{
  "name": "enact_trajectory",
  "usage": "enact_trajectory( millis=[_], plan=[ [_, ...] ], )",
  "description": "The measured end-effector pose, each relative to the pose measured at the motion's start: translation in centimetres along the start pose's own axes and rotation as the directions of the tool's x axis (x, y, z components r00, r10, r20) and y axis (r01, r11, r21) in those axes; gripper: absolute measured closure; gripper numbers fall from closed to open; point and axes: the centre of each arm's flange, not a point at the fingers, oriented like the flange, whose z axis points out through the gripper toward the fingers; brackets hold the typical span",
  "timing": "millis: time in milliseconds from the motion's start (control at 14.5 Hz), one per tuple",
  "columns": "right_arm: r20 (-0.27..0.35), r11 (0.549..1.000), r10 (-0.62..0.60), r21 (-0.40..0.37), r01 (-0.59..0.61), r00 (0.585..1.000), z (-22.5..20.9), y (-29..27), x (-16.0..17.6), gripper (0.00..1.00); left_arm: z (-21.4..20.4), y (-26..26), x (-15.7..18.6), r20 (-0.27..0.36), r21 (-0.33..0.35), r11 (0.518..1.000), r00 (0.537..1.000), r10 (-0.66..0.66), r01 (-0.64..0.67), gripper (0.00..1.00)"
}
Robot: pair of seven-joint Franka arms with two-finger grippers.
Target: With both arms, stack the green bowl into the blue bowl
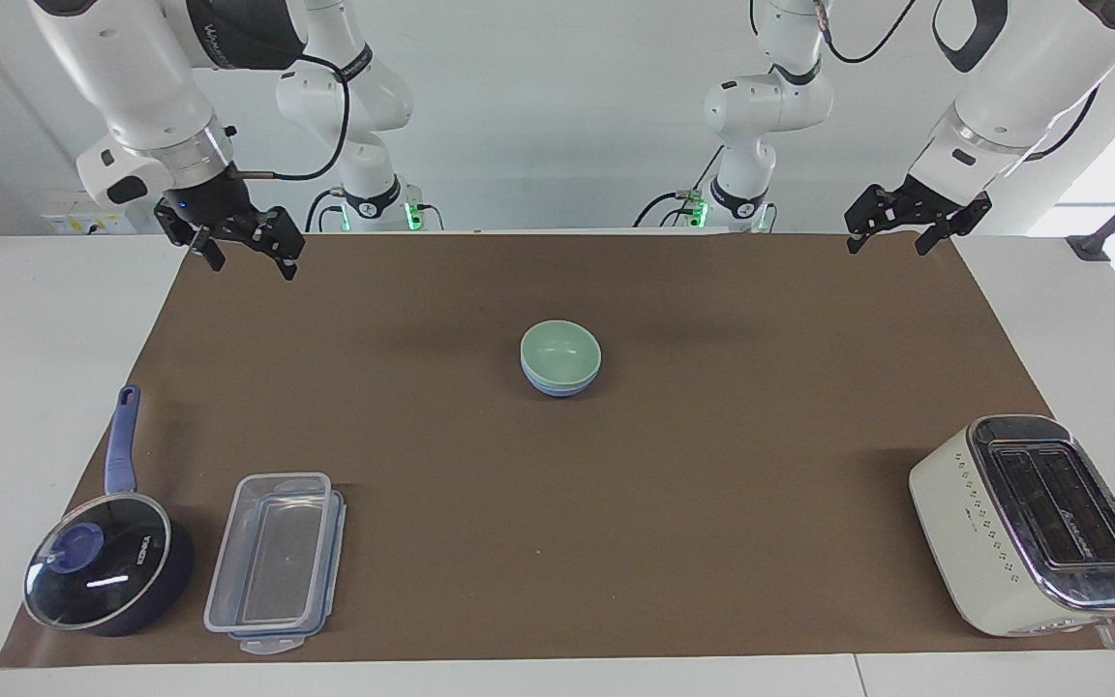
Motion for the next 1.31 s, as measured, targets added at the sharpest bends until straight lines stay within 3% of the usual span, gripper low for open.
enact_trajectory(
  millis=[828,1310],
  plan=[
    [0.001,1.0,-0.003,0.0,0.003,1.0,-0.2,-0.2,-0.1,0.0,0.0,0.0,0.0,0.0,0.0,1.0,1.0,0.0,0.0,0.0],
    [0.041,0.998,-0.061,-0.005,0.061,0.997,0.1,0.8,-0.4,0.0,0.0,0.0,0.0,0.0,0.0,1.0,1.0,0.0,0.0,0.0]
  ],
)
